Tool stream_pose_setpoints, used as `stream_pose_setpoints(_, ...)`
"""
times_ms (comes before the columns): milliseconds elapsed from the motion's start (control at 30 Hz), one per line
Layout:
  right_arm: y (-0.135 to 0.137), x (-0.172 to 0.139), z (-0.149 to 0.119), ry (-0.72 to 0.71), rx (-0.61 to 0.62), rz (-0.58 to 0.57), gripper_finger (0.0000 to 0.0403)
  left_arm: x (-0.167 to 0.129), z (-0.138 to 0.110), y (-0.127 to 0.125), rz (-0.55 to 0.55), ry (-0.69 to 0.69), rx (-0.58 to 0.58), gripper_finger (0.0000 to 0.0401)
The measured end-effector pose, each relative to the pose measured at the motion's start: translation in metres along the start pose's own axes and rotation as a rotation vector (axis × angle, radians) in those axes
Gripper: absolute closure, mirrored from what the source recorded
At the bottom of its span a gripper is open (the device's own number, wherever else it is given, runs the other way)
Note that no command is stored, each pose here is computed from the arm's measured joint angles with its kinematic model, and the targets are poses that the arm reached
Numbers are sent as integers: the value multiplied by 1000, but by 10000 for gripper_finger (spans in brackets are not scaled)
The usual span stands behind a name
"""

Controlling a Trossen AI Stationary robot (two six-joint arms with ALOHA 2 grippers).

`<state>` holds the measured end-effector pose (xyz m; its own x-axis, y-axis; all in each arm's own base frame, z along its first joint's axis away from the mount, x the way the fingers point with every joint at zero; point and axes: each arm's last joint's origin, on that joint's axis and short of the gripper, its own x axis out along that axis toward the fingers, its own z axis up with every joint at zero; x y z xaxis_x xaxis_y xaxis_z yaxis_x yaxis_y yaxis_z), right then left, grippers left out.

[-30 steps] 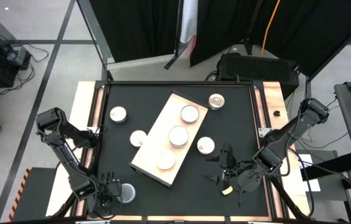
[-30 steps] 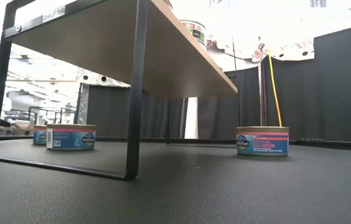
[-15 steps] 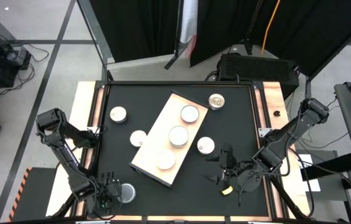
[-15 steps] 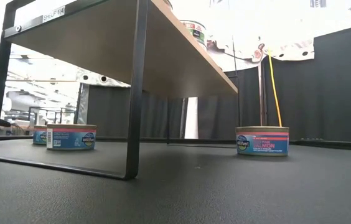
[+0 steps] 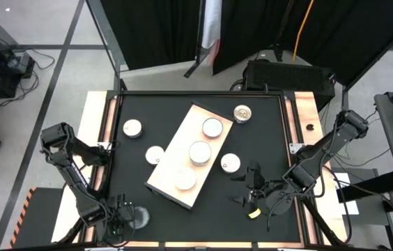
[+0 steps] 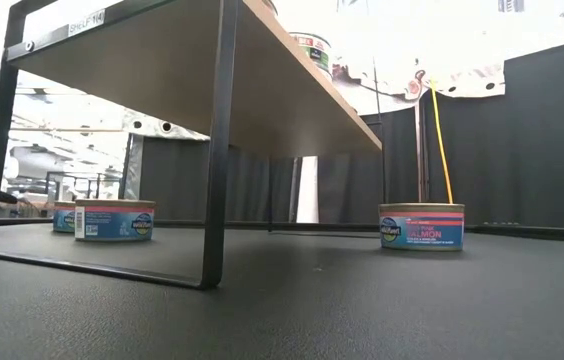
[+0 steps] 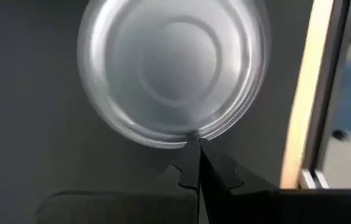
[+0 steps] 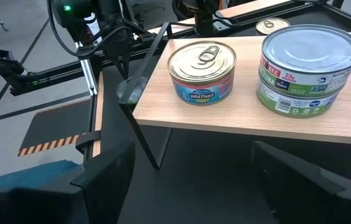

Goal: Stack canned seafood by type on shelf
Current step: Stack the green tuna can on top of the other green tuna cans on the shelf

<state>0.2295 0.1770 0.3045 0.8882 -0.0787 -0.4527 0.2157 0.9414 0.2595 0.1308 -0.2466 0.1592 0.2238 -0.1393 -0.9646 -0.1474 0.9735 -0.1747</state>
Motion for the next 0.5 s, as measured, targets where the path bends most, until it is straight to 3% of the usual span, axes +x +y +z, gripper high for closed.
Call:
stream_pose_setpoints(133, 0, 0, 0, 0, 1, 0, 90, 6, -3, 6, 50, 29, 3, 397)
stream_pose_setpoints(200, 0, 0, 0, 0, 1, 1, 90, 3, -2, 2, 7, 9, -14, 397)
stream_pose_setpoints(300, 0, 0, 0, 0, 1, 1, 90, 7, -5, 8, 49, 31, -17, 397)
stream_pose_setpoints(500, 0, 0, 0, 1, 0, 1, 90, 5, -5, 6, 32, 24, -35, 397)
